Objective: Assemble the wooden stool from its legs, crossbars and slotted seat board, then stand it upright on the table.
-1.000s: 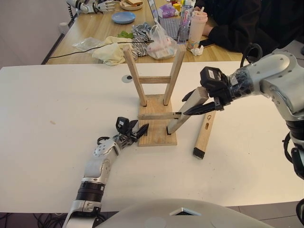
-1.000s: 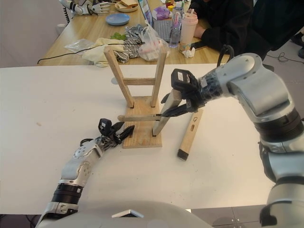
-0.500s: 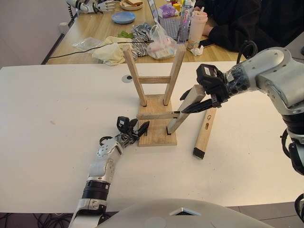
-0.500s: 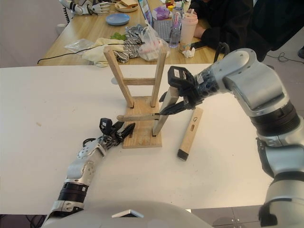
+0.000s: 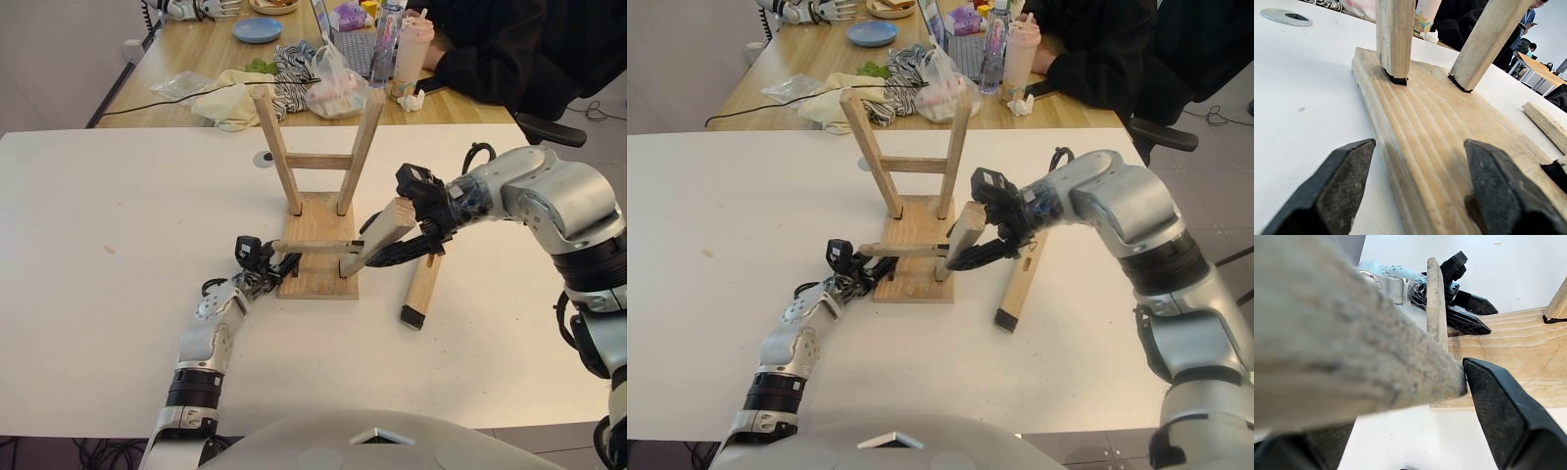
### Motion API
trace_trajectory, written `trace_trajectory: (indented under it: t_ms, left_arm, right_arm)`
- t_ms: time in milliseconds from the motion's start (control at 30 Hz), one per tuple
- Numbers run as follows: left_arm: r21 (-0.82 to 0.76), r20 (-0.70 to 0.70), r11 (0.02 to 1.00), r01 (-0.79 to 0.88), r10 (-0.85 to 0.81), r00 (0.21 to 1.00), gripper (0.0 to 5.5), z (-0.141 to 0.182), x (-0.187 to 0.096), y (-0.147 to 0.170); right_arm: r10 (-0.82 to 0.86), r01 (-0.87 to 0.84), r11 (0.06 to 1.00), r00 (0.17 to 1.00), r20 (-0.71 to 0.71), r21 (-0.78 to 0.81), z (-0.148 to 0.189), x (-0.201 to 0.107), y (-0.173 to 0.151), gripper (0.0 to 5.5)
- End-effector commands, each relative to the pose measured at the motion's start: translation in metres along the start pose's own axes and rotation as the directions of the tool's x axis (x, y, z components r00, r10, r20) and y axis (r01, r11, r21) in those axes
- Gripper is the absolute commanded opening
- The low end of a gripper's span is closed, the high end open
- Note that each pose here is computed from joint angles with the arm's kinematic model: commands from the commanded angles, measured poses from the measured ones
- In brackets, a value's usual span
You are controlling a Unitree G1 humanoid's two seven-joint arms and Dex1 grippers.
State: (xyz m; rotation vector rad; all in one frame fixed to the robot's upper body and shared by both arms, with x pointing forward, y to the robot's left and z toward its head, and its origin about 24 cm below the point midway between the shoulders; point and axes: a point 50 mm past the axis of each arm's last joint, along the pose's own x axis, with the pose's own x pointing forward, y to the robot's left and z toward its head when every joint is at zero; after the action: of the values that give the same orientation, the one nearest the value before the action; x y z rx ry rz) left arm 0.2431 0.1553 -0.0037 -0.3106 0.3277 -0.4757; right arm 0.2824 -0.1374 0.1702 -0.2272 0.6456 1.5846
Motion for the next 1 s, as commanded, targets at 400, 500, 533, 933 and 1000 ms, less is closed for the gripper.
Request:
trace_trajectory:
  t_ms: [400,500,533,933,1000]
  left_arm:
    - [-0.024,-0.090,0.992,-0.125,0.123,0.988,3.30,-0.020,-0.014,0.019]
    - [-0.027,-0.015,0.987,-0.156,0.156,0.988,3.30,-0.009,-0.014,0.023]
    - [-0.037,0.043,0.984,-0.172,0.174,0.984,3.30,-0.003,-0.016,0.026]
    - [-0.181,0.466,0.952,-0.248,0.305,0.831,3.30,0.063,-0.051,0.053]
    - [-0.165,0.446,0.952,-0.259,0.306,0.841,3.30,0.063,-0.056,0.055]
  right_arm:
    - [-0.216,0.214,0.976,0.973,-0.082,-0.034,-0.024,-0.037,-0.018,3.46]
    - [-0.397,0.404,0.910,0.914,-0.088,0.096,-0.055,-0.043,-0.019,3.97]
    - [-0.516,0.509,0.836,0.856,-0.023,0.203,-0.063,-0.044,-0.025,4.13]
    - [-0.864,0.778,0.361,0.486,-0.130,0.514,-0.126,-0.005,0.029,4.31]
    - [-0.855,0.774,0.361,0.498,-0.147,0.521,-0.127,-0.001,0.036,4.31]
